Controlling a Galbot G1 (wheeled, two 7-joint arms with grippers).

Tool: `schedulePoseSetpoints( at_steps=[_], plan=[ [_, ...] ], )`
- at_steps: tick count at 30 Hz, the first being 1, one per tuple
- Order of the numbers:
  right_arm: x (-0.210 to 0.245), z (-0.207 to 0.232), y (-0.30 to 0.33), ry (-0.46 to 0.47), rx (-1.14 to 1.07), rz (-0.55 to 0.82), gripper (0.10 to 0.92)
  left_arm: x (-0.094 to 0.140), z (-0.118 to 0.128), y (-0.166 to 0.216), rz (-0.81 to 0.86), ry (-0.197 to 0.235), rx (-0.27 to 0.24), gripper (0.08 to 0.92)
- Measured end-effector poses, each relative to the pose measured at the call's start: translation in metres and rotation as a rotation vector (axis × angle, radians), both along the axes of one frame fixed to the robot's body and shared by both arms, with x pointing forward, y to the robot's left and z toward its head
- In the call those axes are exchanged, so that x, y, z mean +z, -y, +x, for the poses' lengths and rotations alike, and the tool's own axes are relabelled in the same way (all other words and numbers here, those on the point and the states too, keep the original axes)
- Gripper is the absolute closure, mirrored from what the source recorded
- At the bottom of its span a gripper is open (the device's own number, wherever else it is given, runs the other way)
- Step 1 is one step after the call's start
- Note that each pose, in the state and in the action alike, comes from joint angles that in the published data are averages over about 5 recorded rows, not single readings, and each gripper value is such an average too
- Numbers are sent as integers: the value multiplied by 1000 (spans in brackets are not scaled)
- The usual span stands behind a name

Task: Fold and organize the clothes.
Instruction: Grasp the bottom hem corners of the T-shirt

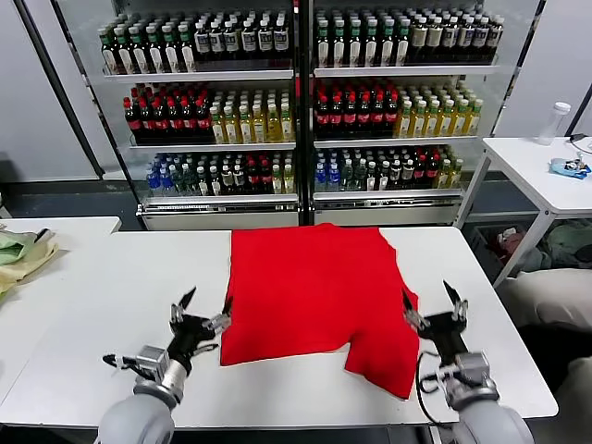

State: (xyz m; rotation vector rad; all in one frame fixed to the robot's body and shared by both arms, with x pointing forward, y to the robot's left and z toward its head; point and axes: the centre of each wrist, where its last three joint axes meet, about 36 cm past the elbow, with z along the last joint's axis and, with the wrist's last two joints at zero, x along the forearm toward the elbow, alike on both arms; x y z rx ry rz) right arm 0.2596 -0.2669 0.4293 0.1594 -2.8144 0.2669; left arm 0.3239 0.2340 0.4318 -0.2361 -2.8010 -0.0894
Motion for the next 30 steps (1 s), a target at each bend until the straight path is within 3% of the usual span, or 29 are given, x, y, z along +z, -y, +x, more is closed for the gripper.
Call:
schedulePoseSetpoints(
  at_steps=[9, 17, 22, 30],
  plan=[
    [-15, -25, -7, -99, -14, 57, 200, -8, -22, 22, 1, -140, 24, 177],
    [-24, -32, -10, -141, -39, 89, 215, -17, -23, 24, 16, -218, 83, 177],
    [-27, -33, -11, -170, -51, 111, 341, -21, -22, 26, 8, -248, 99, 212],
    [-32, -32, -12, -204, -45, 155, 565, -24, -25, 28, -5, -275, 105, 440]
  ],
)
